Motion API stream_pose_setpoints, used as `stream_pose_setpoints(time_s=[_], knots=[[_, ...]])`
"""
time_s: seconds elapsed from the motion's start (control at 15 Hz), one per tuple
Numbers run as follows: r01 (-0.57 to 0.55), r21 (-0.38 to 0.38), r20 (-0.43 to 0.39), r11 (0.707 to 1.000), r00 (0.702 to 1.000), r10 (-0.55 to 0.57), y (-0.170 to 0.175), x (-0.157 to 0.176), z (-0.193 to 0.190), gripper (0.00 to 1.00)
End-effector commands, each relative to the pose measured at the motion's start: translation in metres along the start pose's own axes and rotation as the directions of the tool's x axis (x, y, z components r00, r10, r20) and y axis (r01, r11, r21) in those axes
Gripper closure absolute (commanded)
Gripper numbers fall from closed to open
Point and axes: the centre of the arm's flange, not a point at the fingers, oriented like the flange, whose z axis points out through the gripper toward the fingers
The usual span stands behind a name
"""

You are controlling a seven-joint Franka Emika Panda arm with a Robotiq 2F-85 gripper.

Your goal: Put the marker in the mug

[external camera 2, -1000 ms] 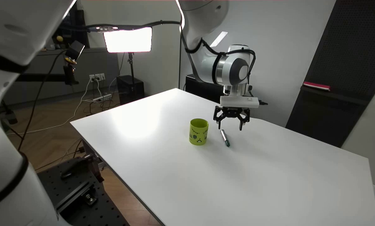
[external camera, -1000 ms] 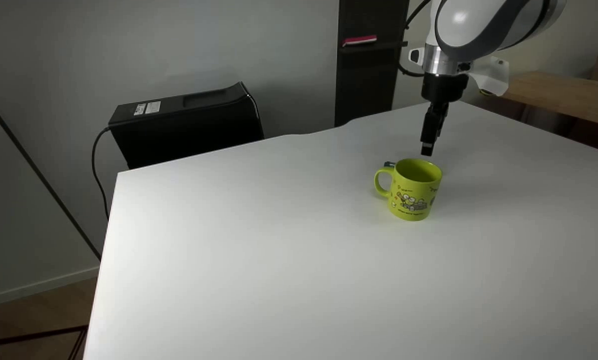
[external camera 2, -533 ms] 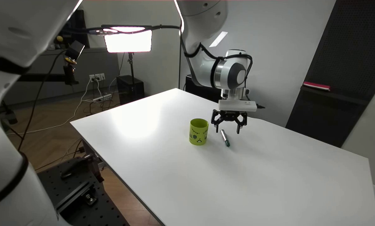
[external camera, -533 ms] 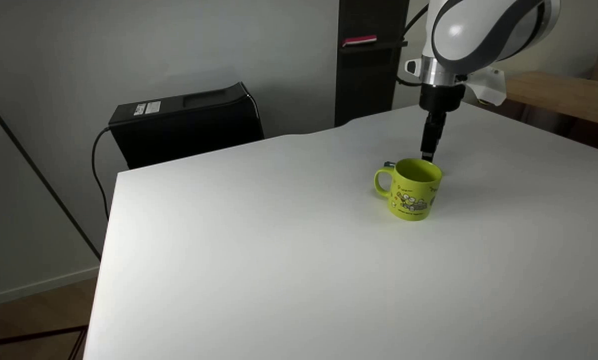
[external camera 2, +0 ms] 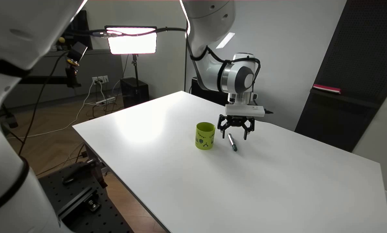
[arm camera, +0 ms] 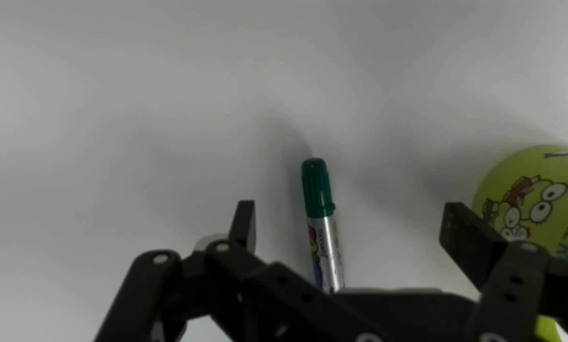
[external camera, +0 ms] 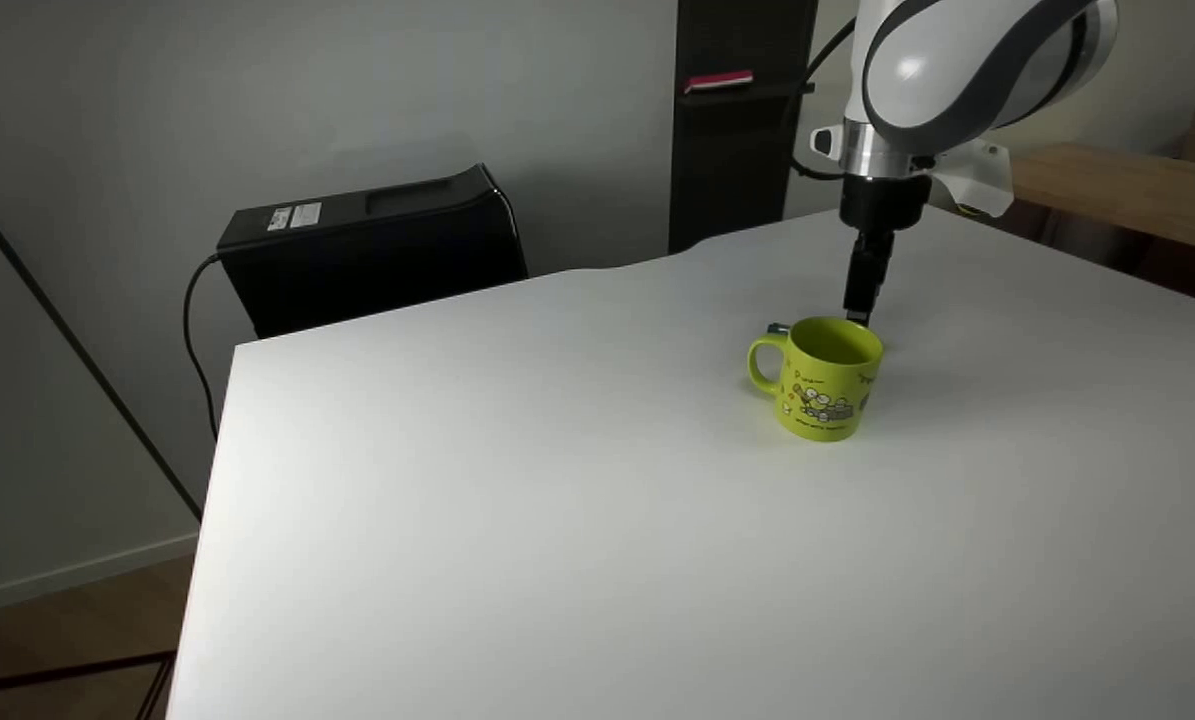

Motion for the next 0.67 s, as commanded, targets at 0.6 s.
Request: stream_pose_setpoints(time_s=[0.6], knots=[[0.004,-0.029,0.0,1.0,1.0,-0.004,0.003,0.007,0.013,0.0]])
